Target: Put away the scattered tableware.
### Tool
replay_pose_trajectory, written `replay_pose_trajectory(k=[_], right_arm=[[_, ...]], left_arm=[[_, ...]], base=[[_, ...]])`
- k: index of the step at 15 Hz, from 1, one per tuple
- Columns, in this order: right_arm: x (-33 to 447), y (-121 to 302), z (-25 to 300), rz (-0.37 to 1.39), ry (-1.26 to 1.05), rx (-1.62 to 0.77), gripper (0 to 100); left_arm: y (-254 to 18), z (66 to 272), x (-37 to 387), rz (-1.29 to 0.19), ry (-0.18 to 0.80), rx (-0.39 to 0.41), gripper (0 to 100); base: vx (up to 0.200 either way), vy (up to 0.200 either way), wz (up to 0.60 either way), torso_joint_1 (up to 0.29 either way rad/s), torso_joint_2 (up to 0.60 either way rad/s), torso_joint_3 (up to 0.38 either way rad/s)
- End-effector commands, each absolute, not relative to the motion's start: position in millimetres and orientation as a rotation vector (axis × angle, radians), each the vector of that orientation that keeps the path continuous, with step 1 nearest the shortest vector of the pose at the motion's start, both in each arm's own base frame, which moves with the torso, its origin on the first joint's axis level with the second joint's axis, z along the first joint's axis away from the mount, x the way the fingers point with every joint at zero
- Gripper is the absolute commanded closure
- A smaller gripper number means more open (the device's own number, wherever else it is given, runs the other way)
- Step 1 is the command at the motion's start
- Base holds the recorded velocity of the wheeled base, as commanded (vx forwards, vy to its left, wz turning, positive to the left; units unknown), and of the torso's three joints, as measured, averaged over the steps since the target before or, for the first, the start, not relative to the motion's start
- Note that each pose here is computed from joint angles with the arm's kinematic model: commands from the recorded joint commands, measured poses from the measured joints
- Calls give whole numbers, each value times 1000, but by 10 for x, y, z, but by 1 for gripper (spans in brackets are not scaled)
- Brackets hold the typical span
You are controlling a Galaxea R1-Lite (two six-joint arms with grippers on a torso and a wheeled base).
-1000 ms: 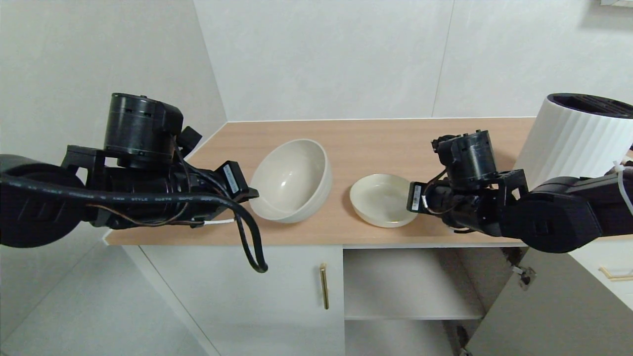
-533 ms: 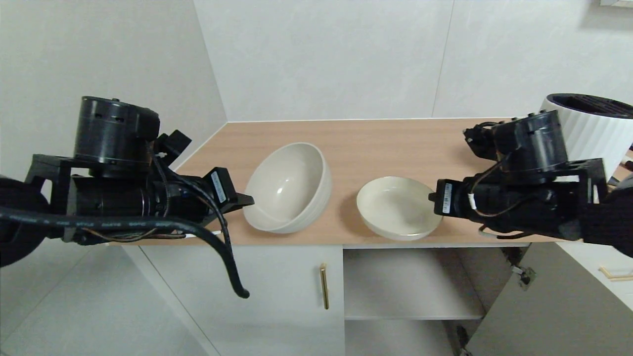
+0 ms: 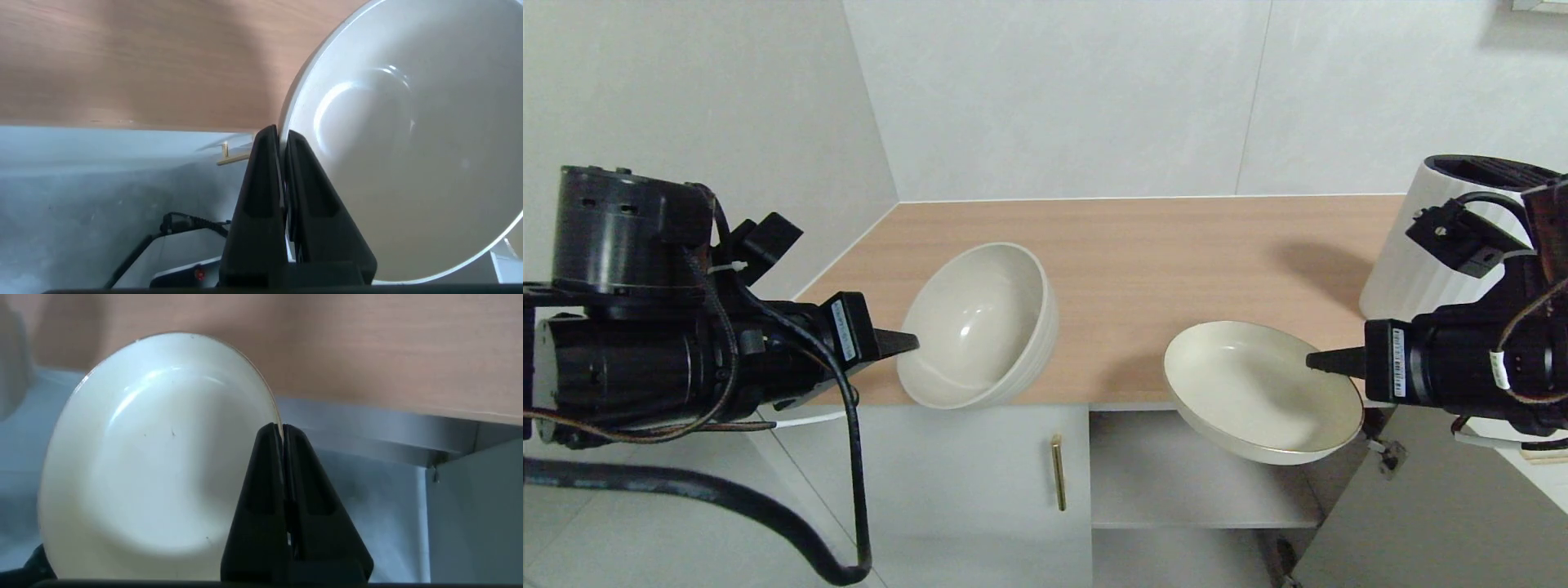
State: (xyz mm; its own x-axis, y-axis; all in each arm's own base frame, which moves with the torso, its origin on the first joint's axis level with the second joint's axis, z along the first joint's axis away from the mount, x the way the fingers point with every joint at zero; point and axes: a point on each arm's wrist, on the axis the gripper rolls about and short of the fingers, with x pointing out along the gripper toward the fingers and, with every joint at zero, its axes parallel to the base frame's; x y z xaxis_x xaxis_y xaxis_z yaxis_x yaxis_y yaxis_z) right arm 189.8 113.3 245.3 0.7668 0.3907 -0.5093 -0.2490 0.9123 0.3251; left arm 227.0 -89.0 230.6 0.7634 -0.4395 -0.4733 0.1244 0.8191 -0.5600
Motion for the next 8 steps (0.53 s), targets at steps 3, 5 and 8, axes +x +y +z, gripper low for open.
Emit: replay_pose_trajectory(k=[3, 5, 8], right_arm=[[1894, 1126, 2404, 344, 618, 237, 100], [1902, 1131, 2386, 342, 625, 233, 100], [1912, 1137, 2377, 342, 627, 231, 100]], left_arm=[[-918, 2297, 2262, -331, 641, -528, 100], [-925, 2297, 2259, -335, 642, -525, 100], [-928, 2285, 2264, -335, 646, -521, 100]], base=[[-133, 0, 0, -2, 2, 5], [-100, 0, 0, 9, 4, -1], [0, 0, 0, 0, 0, 0]])
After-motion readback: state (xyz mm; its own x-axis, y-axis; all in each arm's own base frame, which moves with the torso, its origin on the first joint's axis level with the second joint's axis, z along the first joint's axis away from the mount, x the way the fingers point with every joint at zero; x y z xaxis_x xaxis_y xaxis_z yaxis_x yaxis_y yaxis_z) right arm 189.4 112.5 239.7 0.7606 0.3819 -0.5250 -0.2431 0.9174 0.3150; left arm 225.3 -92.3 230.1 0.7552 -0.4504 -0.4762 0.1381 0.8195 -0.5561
